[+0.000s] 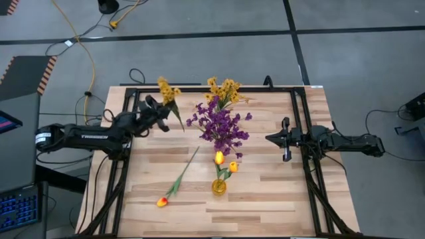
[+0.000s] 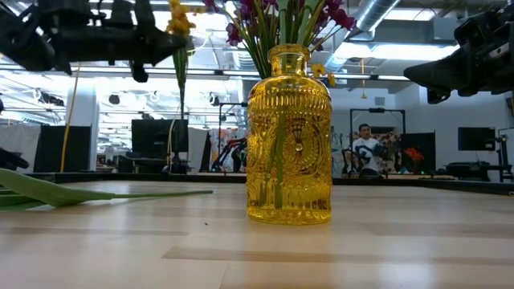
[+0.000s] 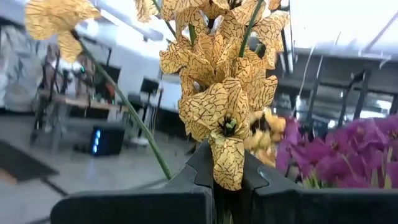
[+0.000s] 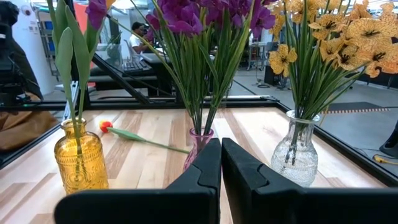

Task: Sort flowers into vase by color
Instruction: Put the yellow flowers into the transparent vase

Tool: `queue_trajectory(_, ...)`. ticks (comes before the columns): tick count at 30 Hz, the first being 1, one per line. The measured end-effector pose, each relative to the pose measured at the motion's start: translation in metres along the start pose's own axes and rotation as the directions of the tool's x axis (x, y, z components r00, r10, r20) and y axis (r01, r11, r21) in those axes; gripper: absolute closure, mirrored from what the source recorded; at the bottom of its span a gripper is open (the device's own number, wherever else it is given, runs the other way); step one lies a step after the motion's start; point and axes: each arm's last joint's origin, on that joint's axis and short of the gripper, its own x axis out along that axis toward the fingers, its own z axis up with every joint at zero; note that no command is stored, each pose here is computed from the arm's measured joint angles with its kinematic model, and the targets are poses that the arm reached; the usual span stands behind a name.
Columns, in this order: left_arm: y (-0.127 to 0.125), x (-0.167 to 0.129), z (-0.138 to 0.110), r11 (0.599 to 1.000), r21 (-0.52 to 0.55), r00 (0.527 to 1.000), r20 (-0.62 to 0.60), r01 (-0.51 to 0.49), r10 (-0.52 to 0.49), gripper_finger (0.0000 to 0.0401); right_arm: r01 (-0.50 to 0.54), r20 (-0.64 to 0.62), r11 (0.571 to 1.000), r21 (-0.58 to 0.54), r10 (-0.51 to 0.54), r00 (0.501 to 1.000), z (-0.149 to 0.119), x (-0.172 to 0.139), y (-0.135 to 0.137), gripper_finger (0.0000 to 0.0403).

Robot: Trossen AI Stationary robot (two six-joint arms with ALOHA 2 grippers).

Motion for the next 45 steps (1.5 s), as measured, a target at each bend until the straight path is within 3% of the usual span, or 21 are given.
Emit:
queue_trajectory(10,0.000,0.010,-0.006,0.987,0.095,0.975,0.172,0.129,-0.144,0.0401,0.000,0.000,1.000,0.000,0.000,1.000,0.000,0.000,0.000,0.0360)
queue_trajectory(14,0.001,0.031,-0.014,0.980,0.123,0.976,0.133,0.155,-0.171,0.0401,0.000,0.000,1.000,0.000,0.000,1.000,0.000,0.000,0.000,0.0360)
queue_trajectory(20,-0.001,0.072,-0.018,0.947,0.159,0.947,0.118,0.279,-0.299,0.0401,-0.001,-0.001,1.000,0.000,0.001,1.000,0.000,0.000,0.000,0.0360)
queue_trajectory(35,0.004,0.128,-0.021,0.912,0.195,0.910,0.144,0.360,-0.390,0.0401,0.000,0.000,1.000,0.000,0.000,1.000,0.000,0.000,0.000,0.0360)
queue_trajectory(45,0.007,0.134,-0.020,0.899,0.239,0.902,0.145,0.367,-0.407,0.0401,0.000,0.000,1.000,0.000,0.000,1.000,0.000,0.000,0.000,0.0360)
